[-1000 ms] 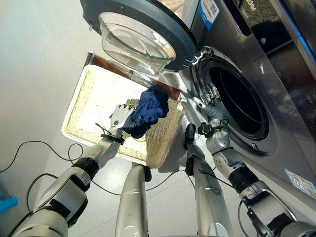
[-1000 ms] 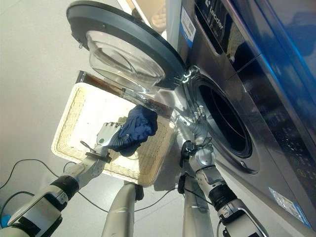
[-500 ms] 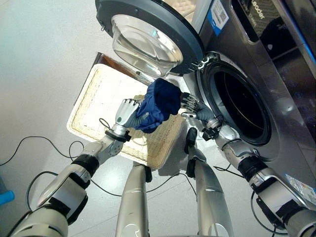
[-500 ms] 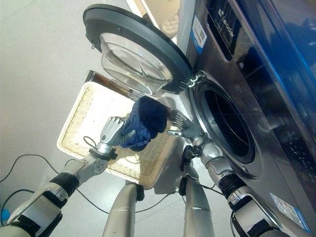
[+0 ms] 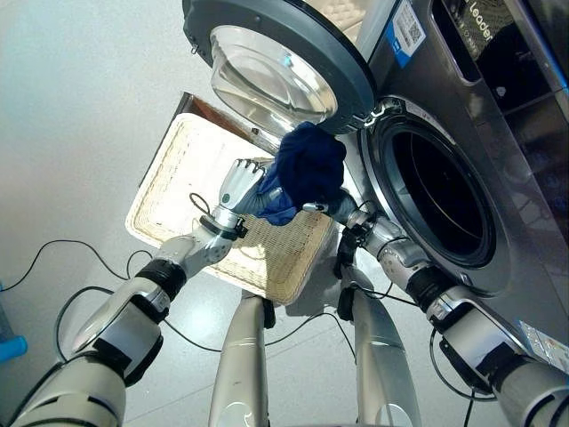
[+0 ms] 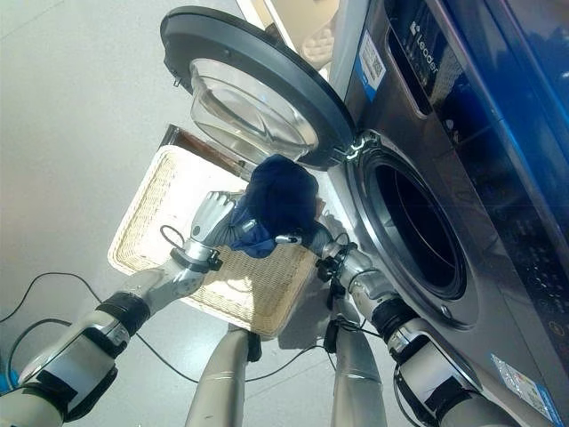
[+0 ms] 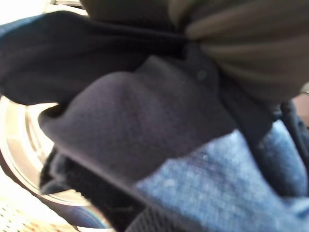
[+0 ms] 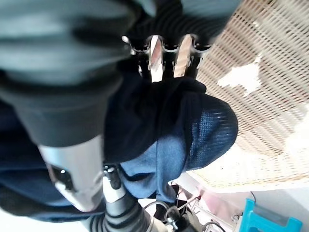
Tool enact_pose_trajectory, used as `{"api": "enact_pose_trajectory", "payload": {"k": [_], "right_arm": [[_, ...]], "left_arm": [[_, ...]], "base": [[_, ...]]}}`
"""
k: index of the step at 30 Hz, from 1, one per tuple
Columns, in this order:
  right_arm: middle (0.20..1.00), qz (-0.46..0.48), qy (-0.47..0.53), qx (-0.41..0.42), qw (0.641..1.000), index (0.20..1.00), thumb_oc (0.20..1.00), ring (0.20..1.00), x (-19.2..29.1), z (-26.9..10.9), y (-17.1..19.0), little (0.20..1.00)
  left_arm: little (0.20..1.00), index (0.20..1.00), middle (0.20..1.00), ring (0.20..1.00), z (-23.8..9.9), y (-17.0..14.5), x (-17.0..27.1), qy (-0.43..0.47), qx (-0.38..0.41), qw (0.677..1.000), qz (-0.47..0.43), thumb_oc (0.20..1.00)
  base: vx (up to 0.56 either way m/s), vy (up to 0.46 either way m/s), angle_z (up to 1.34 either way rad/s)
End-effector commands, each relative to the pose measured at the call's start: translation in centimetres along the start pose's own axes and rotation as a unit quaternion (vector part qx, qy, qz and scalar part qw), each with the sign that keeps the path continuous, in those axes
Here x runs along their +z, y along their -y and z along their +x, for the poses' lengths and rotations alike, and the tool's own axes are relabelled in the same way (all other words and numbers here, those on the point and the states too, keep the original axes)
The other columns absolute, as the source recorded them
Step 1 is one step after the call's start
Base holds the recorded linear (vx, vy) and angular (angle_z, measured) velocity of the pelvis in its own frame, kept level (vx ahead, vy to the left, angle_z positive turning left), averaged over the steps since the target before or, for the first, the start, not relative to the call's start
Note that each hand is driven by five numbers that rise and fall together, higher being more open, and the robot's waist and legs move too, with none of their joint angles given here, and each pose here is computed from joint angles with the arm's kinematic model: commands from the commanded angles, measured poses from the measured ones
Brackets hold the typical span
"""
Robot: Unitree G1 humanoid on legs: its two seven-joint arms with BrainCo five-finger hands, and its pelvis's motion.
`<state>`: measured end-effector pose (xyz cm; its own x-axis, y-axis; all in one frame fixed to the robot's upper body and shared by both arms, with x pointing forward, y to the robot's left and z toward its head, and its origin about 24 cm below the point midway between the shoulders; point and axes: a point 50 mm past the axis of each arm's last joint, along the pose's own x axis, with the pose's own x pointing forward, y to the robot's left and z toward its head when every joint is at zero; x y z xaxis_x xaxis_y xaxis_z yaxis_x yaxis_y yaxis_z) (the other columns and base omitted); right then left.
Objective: Put the clothes into the washing machine.
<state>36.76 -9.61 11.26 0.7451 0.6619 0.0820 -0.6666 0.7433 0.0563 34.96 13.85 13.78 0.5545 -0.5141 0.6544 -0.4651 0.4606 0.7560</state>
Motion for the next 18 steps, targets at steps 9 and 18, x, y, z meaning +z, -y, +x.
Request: {"api": "enact_pose_trajectory", "payload": {"k": [9,18], "right_arm": [[0.947,0.032,0.108,0.018,0.993,0.947,0.947,0.947,3.9,2.2,-2.4,0.947],[0.200,0.040,0.145,-0.002,0.989,0.200,0.200,0.200,4.9,2.7,-2.9,0.200]], "left_arm": [[0.200,0.200,0.200,0.200,3.6,-0.2,2.7,0.050,0.025,0.997,-0.044,0.200],[0.200,0.200,0.200,0.200,3.6,0.3,2.8,0.045,0.007,0.998,-0.043,0.200]], "base": [[0.00,0.000,0.00],[0.00,0.000,0.00]]}}
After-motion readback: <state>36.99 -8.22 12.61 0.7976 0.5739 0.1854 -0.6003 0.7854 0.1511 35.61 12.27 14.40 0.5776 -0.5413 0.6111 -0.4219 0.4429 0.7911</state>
